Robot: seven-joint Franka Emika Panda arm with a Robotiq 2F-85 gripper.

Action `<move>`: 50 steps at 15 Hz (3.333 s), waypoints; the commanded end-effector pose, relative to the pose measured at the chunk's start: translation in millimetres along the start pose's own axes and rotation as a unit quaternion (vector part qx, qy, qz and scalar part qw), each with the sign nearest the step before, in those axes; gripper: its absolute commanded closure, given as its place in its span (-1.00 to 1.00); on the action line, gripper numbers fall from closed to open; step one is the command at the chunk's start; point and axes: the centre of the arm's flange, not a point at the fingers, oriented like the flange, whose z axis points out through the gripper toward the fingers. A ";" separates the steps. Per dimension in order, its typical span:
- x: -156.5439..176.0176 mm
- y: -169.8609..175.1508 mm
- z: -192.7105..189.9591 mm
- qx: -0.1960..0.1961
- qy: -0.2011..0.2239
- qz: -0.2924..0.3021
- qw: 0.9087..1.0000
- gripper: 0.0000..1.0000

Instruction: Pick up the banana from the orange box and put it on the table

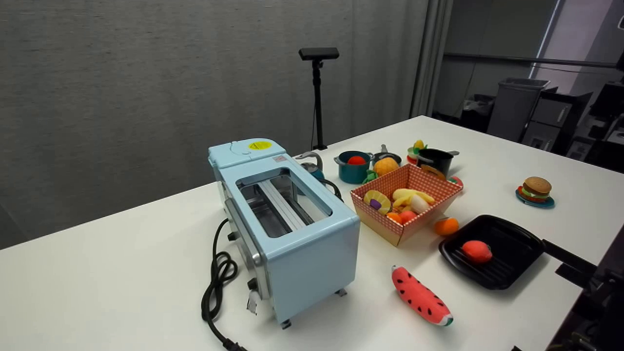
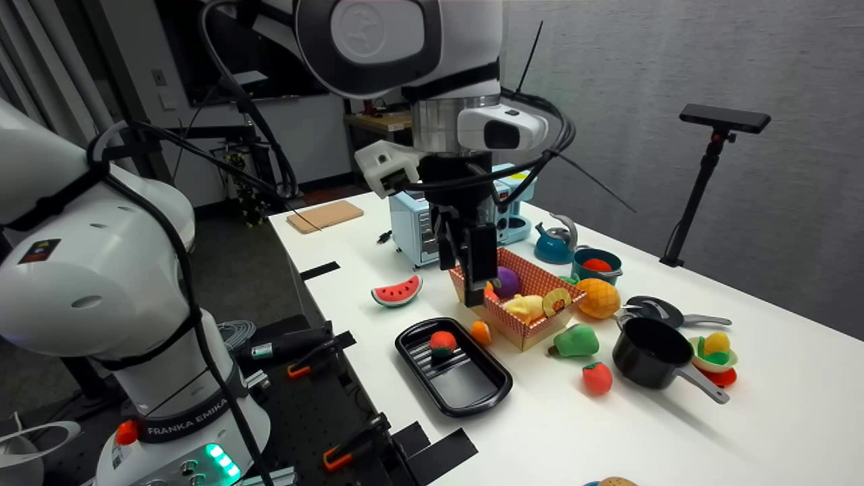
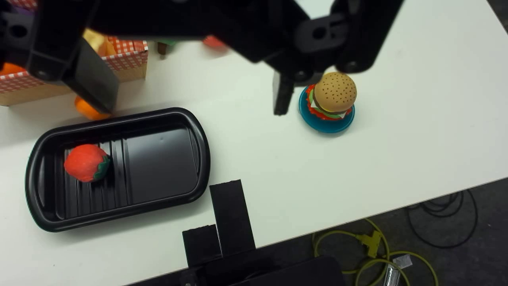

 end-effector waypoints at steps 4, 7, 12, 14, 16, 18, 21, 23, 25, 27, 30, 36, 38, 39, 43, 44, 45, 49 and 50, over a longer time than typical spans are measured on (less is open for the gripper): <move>1.1 1.0 1.4 0.006 0.013 -0.017 1.000 -1.00; 5.6 -1.1 -0.2 -0.004 0.035 -0.023 0.999 -1.00; 25.3 -5.2 -2.3 -0.009 0.051 -0.026 0.998 -1.00; 36.2 -5.9 -3.2 -0.011 0.056 -0.025 0.998 -1.00; 51.7 -6.5 -5.3 -0.013 0.056 -0.022 0.998 -1.00; 67.8 -7.7 -8.9 -0.016 0.058 -0.020 0.998 -1.00; 98.1 -12.5 -19.7 -0.019 0.065 -0.013 0.998 -1.00; 117.9 -22.0 -26.3 -0.026 0.071 -0.006 0.997 -1.00; 135.8 -35.6 -32.9 -0.032 0.080 0.002 0.996 -1.00; 150.4 -54.7 -37.7 -0.039 0.089 0.007 0.995 -1.00; 169.1 -89.2 -41.7 -0.051 0.097 0.005 0.994 -1.00; 196.5 -145.9 -46.5 -0.076 0.111 -0.014 0.991 -1.00; 201.9 -158.4 -45.3 -0.083 0.113 -0.022 0.990 -1.00; 204.0 -163.7 -44.5 -0.087 0.114 -0.027 0.989 -1.00; 210.6 -183.3 -39.5 -0.100 0.118 -0.048 0.987 -1.00; 211.5 -187.8 -38.4 -0.103 0.118 -0.053 0.986 -1.00; 211.7 -192.4 -36.9 -0.106 0.119 -0.060 0.985 -1.00; 207.5 -208.4 -29.3 -0.120 0.120 -0.091 0.981 -1.00; 205.7 -211.4 -27.5 -0.124 0.120 -0.099 0.980 -1.00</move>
